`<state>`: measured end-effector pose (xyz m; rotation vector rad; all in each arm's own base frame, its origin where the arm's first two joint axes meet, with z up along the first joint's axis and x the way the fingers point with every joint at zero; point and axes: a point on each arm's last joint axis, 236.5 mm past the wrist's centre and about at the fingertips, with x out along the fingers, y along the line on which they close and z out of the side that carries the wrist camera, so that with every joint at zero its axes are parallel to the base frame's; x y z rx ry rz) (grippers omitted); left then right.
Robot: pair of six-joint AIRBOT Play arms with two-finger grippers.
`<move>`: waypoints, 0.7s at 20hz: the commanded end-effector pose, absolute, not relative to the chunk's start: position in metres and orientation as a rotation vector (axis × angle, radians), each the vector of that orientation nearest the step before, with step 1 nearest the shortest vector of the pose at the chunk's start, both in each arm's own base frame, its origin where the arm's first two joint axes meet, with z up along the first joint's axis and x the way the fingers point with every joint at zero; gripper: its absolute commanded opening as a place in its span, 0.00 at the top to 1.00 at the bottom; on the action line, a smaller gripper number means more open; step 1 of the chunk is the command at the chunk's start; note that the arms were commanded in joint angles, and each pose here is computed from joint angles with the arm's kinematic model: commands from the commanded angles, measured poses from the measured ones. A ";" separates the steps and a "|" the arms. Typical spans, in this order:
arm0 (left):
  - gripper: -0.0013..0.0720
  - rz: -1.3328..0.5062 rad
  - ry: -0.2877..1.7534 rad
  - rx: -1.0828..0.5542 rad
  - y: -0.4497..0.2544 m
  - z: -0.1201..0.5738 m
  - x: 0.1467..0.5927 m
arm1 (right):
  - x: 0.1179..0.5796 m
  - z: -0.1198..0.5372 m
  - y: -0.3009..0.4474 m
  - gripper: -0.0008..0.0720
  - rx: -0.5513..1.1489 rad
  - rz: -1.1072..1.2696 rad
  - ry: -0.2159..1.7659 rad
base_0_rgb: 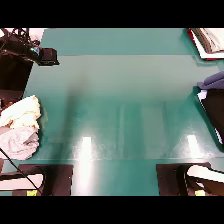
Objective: Fold the shirts.
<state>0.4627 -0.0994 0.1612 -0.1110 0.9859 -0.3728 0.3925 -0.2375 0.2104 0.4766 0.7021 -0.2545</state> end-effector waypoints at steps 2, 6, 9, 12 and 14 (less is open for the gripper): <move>0.94 -0.376 0.979 -0.102 -0.099 0.162 0.464 | 0.337 0.221 -0.255 0.97 0.486 -0.398 0.752; 0.94 -0.390 0.983 -0.081 -0.099 0.161 0.462 | 0.254 0.187 -0.293 0.97 0.555 -0.729 0.960; 0.94 -0.391 0.986 -0.080 -0.100 0.160 0.461 | 0.221 0.157 -0.294 0.97 0.618 -0.789 1.062; 0.94 -0.391 0.986 -0.079 -0.099 0.160 0.461 | 0.189 0.122 -0.290 0.65 0.711 -0.824 1.142; 0.94 -0.399 0.983 -0.066 -0.100 0.160 0.461 | 0.163 0.103 -0.289 0.16 0.787 -0.866 1.167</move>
